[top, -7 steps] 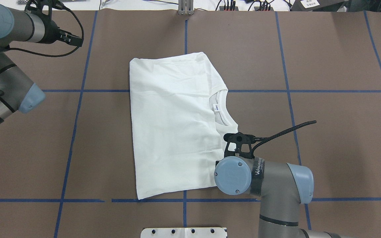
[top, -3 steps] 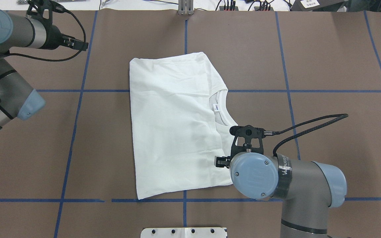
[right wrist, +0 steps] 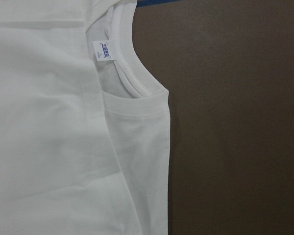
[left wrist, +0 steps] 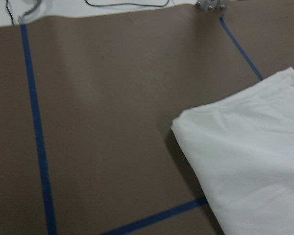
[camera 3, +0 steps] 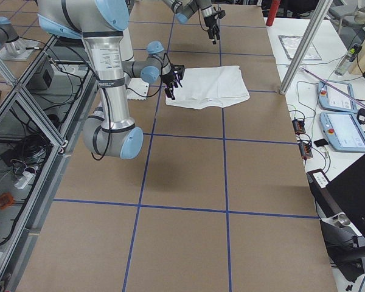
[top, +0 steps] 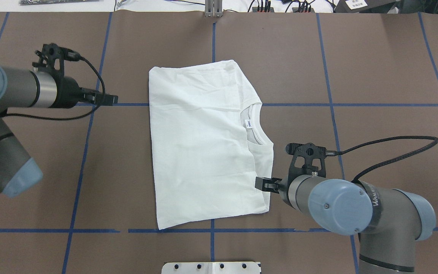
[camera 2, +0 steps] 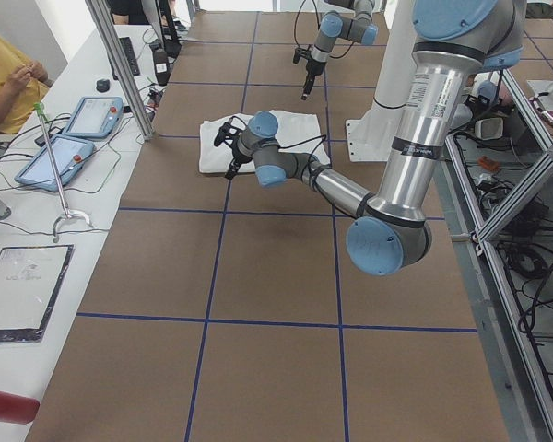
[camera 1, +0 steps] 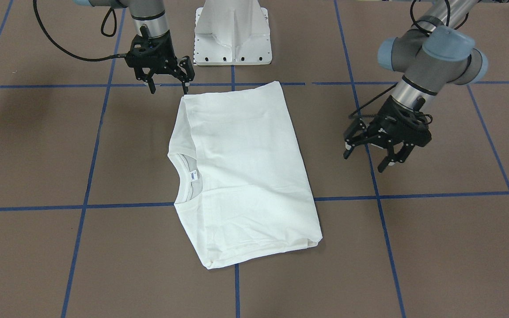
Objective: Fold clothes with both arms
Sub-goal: 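Move the right gripper to the near corner while the left gripper approaches the near edge, then grasp the shirt edge nearest the robot with both grippers, then lift the near edge with both grippers and fold it toward the far edge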
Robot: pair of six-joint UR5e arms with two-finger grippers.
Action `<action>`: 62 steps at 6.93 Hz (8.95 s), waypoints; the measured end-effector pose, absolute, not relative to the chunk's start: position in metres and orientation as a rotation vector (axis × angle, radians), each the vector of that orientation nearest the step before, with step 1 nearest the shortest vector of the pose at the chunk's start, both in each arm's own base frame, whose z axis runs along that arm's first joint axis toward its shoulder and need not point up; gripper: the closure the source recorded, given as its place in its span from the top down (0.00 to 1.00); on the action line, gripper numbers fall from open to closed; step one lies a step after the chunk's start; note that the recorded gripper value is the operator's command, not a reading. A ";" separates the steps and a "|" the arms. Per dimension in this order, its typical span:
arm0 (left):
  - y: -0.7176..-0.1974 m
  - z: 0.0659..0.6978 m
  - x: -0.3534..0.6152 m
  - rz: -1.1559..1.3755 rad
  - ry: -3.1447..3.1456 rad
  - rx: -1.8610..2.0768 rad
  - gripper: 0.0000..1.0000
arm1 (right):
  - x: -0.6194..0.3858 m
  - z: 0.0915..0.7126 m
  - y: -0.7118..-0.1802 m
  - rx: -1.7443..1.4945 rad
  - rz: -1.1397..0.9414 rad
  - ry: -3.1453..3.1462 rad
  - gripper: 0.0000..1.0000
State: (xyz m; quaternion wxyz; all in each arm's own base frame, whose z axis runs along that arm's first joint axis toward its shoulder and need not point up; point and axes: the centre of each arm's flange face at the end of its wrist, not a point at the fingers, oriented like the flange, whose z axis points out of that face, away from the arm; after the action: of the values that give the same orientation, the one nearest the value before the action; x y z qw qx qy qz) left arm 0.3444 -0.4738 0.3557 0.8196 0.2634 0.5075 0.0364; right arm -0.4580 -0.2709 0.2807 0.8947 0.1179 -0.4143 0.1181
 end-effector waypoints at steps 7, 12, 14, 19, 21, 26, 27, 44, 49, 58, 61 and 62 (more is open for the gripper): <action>-0.267 0.319 0.494 -0.130 1.074 0.275 0.99 | -0.445 0.303 -0.272 0.286 0.285 -0.897 1.00; -0.223 0.302 0.532 -0.169 1.007 0.197 0.45 | -0.445 0.305 -0.272 0.287 0.286 -0.891 1.00; -0.214 0.305 0.538 -0.154 0.981 0.186 0.47 | -0.445 0.305 -0.273 0.287 0.286 -0.891 1.00; -0.199 0.297 0.550 -0.129 0.984 0.171 0.05 | -0.446 0.305 -0.272 0.286 0.285 -0.891 1.00; -0.198 0.296 0.551 -0.130 0.986 0.170 0.00 | -0.446 0.305 -0.272 0.286 0.285 -0.891 1.00; -0.198 0.282 0.544 -0.133 1.018 0.171 0.00 | -0.472 0.309 -0.258 0.110 0.604 -0.917 0.65; -0.198 0.281 0.544 -0.134 1.019 0.171 0.00 | -0.485 0.310 -0.248 0.047 0.701 -0.910 0.61; -0.199 0.272 0.536 -0.136 1.043 0.172 0.00 | -0.558 0.304 -0.228 -0.024 0.889 -0.716 0.66; -0.199 0.271 0.536 -0.136 1.046 0.172 0.00 | -0.565 0.300 -0.228 -0.013 0.894 -0.721 0.14; -0.203 0.213 0.472 -0.003 1.098 0.193 0.00 | -0.480 0.220 -0.230 -0.024 0.946 -0.833 0.00; -0.219 0.151 0.386 0.066 1.121 0.156 0.00 | -0.382 0.153 -0.206 -0.097 0.917 -0.849 0.00; -0.231 0.135 0.371 0.074 1.115 0.155 0.00 | -0.376 0.142 -0.207 -0.103 0.916 -0.838 0.00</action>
State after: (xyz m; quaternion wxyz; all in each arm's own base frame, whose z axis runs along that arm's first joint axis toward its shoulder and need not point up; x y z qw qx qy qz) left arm 0.3711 -0.2310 0.1347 0.8451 0.0733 0.5283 0.0351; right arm -0.3756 -0.2075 0.1420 0.8121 -0.0484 -0.3926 0.4290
